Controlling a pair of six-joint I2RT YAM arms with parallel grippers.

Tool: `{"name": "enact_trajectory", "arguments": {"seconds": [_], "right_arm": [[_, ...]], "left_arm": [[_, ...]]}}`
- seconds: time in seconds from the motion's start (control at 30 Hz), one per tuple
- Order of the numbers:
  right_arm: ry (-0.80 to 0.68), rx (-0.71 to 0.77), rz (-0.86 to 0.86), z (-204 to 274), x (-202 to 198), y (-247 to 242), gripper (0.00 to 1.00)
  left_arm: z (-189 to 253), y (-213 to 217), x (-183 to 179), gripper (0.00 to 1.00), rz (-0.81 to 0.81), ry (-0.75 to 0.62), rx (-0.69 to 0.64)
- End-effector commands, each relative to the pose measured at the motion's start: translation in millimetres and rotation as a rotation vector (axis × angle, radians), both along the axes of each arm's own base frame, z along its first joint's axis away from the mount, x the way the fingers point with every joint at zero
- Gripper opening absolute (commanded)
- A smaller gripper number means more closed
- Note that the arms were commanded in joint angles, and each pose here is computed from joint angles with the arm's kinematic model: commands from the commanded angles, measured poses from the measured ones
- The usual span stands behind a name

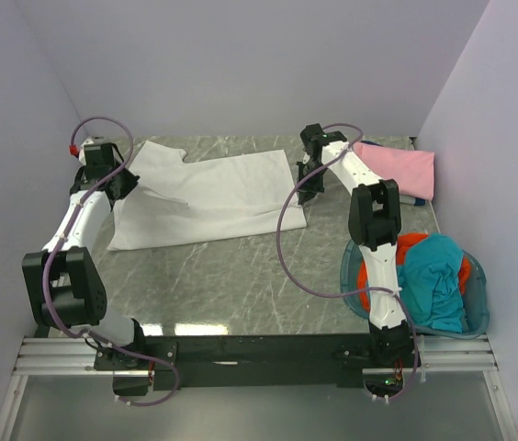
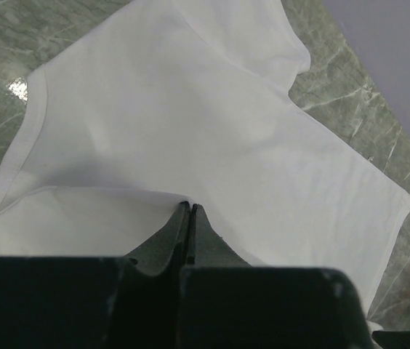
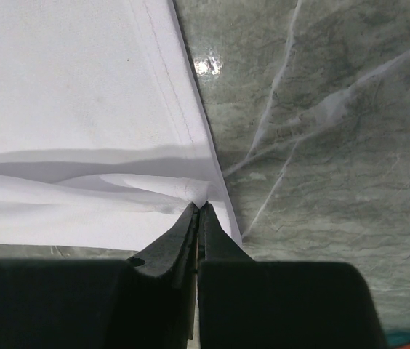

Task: Fold and stack the t-shirts
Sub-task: Fold the tshirt

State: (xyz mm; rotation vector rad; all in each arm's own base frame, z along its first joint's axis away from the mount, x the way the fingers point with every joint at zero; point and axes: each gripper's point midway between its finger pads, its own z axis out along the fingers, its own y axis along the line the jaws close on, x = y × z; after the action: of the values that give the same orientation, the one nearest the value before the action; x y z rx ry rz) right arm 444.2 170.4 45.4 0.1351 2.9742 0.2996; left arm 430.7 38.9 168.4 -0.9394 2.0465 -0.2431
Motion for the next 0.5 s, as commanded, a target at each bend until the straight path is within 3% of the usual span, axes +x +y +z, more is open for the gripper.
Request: {"name": "enact_trajectory", "arguments": {"seconds": [0.0,0.1,0.2,0.23,0.33,0.37,0.43,0.47], "right_arm": [[-0.022,0.015,-0.013,7.5,5.0,-0.6,0.0],[-0.023,0.029,-0.015,8.0,7.0,2.3,0.0],[-0.037,0.048,-0.019,13.7,12.2,5.7,0.12],[-0.051,0.056,-0.019,18.9,15.3,8.0,0.23],[-0.092,0.076,-0.024,33.4,21.7,10.4,0.38],[-0.105,0.081,-0.028,37.8,23.1,9.5,0.4],[-0.152,0.097,-0.041,54.0,27.7,7.1,0.45],[-0.164,0.1,-0.046,58.5,28.0,5.6,0.46]], "left_arm": [[17.8,1.9,7.0,0.0,0.012,-0.065,-0.006],[10.5,-2.1,12.8,0.0,-0.008,-0.05,-0.025],[3.7,-4.2,23.3,0.0,-0.017,-0.049,-0.044],[1.5,-3.9,26.8,0.06,-0.019,-0.048,-0.047],[-3.9,-6.7,42.5,0.36,-0.026,-0.048,-0.078],[-1.7,-6.6,49.3,0.52,-0.024,-0.056,-0.085],[3.3,-5.4,54.7,0.66,-0.005,-0.071,-0.094],[8.9,-4.5,56.7,0.69,0.001,-0.082,-0.093]]}}
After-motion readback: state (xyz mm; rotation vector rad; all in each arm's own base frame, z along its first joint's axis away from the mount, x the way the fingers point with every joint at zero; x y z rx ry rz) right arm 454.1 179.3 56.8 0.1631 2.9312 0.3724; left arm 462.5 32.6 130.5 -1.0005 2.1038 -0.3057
